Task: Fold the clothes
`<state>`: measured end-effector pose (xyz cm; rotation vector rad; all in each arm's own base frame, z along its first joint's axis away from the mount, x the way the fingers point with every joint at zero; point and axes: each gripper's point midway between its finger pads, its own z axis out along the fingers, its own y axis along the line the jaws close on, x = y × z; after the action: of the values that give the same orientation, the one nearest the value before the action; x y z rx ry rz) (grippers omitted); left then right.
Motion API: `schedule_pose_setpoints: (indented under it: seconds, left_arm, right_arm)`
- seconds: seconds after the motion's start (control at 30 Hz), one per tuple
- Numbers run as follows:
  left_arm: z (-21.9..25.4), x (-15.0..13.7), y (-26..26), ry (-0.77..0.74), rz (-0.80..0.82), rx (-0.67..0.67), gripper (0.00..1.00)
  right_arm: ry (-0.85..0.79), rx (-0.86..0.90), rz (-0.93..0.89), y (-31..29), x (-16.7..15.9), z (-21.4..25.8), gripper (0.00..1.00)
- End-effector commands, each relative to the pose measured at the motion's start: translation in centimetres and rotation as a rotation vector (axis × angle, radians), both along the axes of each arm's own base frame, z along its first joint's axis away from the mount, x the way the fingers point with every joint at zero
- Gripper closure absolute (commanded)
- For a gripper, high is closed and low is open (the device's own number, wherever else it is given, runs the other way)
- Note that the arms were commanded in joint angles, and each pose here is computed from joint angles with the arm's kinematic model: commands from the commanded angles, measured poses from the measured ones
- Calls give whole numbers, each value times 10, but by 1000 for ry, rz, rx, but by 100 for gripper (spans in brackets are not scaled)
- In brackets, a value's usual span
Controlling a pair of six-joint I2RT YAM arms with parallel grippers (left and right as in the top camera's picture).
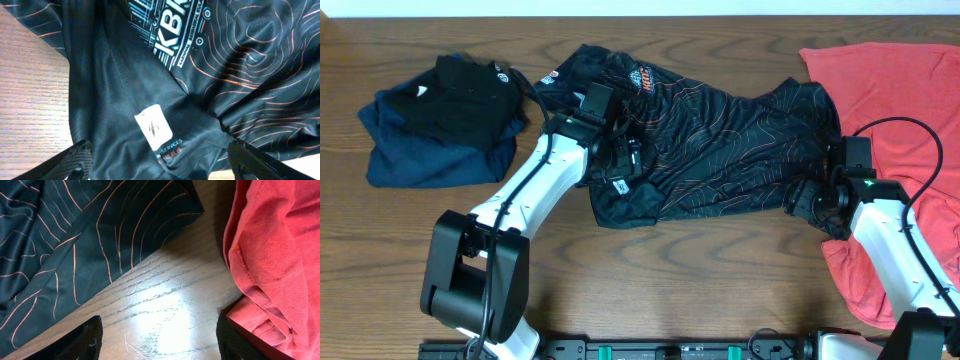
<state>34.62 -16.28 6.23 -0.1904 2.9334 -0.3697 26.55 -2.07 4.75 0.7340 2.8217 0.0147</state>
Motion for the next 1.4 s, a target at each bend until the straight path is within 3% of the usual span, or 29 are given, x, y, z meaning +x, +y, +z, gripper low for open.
schedule_pose_setpoints:
  seconds: [0.0,0.27,0.93,1.07,1.27,1.37]
  left_arm:
    - [-10,7,-2,6,36,-6,13]
    - [-24,33,-6,-66,49,-4,19]
    - [-57,19,6,37,59,63,20]
    - [-56,18,6,45,73,59,31]
    - [-57,17,6,48,72,61,59]
    - [-57,16,5,48,68,61,62]
  right_arm:
    - [-1,-10,-43,-6,-1,-1,29]
    - [28,-5,-42,-5,-8,-3,29]
    - [65,-1,-40,-4,-17,-4,27]
    - [54,-1,-41,-4,-14,-4,27]
    - [54,-1,-41,-4,-14,-4,27]
    - [54,-1,-41,-4,-14,-4,27]
